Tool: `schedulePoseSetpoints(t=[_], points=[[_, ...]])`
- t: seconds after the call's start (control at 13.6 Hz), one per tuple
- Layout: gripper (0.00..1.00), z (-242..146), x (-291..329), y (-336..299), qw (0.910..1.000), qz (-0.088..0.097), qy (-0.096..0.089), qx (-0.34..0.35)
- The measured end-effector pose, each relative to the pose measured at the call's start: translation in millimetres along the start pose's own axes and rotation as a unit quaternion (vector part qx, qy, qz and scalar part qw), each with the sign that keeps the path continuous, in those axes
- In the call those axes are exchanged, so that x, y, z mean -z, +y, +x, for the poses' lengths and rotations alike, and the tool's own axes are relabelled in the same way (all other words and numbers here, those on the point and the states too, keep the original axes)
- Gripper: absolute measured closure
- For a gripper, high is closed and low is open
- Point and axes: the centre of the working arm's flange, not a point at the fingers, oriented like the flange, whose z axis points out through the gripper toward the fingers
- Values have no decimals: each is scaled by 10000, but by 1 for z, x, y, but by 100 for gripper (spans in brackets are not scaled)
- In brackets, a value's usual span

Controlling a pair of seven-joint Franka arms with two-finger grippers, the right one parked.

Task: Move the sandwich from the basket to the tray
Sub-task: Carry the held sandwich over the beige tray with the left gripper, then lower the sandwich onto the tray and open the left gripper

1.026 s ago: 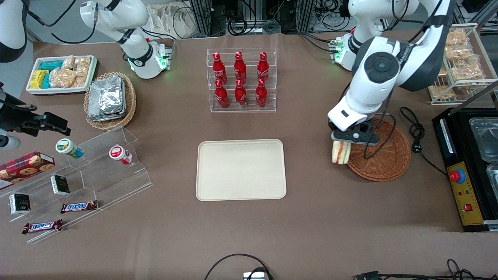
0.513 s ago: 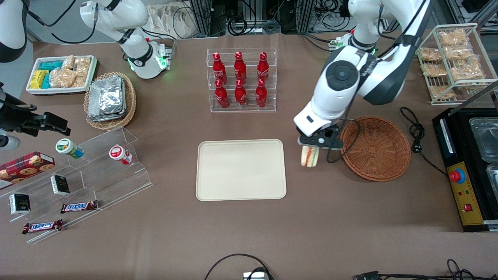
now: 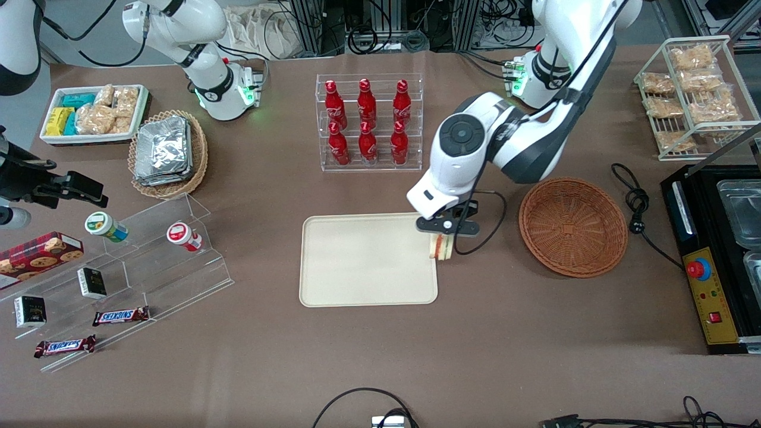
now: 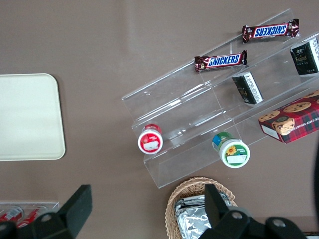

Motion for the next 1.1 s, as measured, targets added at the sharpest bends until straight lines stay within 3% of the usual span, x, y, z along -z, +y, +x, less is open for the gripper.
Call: schedulePoseSetpoints(t=[0.15, 0.37, 0.59, 0.81, 1.1], points=[[83, 5, -26, 18, 9999, 102, -44, 77], [83, 15, -60, 33, 9997, 114, -143, 138], [83, 14, -78, 52, 9999, -8, -24, 165], [83, 10, -94, 61, 9998, 91, 25, 195], [83, 7, -113, 70, 9997, 77, 58, 222]])
